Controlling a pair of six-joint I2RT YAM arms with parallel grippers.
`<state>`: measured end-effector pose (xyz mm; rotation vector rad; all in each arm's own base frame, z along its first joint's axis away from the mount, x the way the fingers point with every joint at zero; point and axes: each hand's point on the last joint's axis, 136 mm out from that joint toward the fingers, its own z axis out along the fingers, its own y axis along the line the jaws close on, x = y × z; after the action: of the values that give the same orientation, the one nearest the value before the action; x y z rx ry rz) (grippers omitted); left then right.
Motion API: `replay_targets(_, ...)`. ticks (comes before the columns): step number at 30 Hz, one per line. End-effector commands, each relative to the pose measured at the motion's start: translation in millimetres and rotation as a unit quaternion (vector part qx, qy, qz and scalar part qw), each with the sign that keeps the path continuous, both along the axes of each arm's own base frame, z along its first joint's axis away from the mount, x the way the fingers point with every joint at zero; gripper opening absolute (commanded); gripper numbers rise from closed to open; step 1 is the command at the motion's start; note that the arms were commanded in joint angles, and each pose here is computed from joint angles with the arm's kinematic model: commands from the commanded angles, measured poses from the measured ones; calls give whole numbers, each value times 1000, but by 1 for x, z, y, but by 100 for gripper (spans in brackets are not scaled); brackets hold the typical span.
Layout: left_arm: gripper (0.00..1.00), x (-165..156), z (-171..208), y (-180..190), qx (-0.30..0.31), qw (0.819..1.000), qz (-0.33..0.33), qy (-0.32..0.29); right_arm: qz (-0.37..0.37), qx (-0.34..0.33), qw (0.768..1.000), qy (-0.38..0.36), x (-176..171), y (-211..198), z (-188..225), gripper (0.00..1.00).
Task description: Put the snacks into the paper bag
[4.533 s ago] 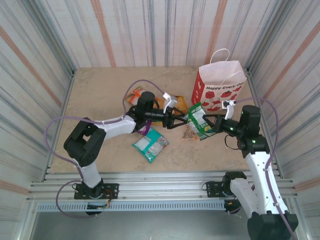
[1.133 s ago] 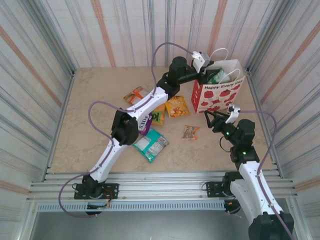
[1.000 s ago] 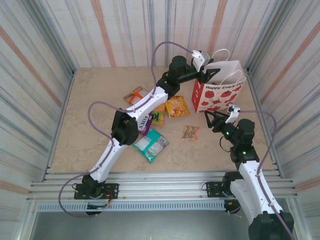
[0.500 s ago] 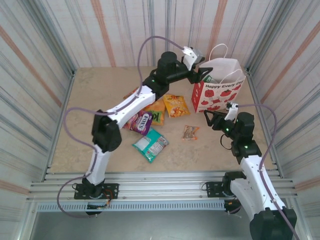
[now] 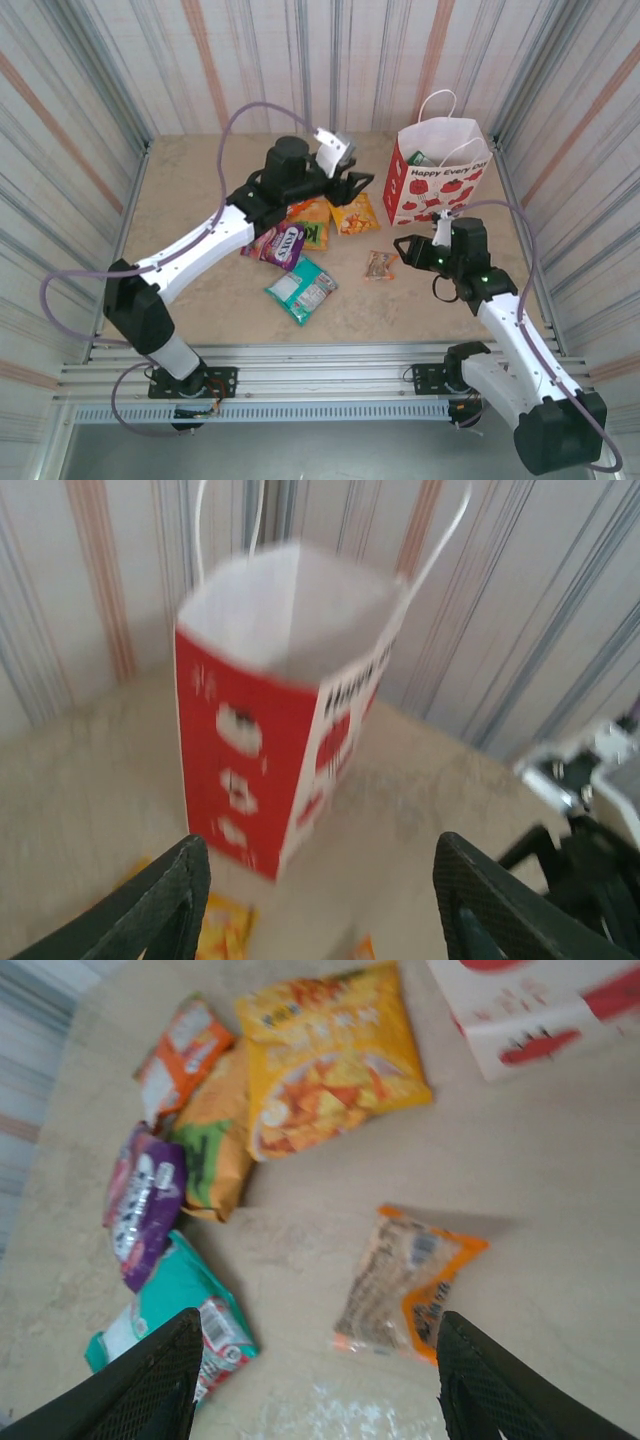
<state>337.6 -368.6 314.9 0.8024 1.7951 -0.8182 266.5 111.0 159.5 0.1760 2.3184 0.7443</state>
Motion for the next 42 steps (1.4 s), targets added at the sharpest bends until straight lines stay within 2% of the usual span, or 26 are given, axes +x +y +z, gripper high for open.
replay_targets(1,61,-18,-43,24,20,995,34,91,-34,9,996,76,-12,-5,-29,63)
replay_targets(5,59,-33,-81,37,18,988,51,147,-29,33,992,119,-8,5,-52,62)
replay_targets(11,58,-43,-121,45,36,978,62,195,-24,39,986,159,5,13,-79,63)
replay_targets(18,58,-49,-141,50,38,972,72,219,-11,47,981,188,17,23,-102,62)
replay_targets(23,58,-50,-145,52,43,971,75,221,-10,44,978,203,25,26,-118,58)
replay_targets(27,58,-51,-147,56,48,971,80,221,-8,50,976,210,29,29,-125,48)
replay_targets(34,59,-49,-145,61,63,971,86,212,-18,43,977,209,28,26,-127,16)
replay_targets(38,59,-49,-144,63,62,972,88,210,-30,39,980,192,26,21,-118,6)
replay_targets(42,59,-49,-142,62,61,973,85,206,-43,31,984,171,21,13,-105,4)
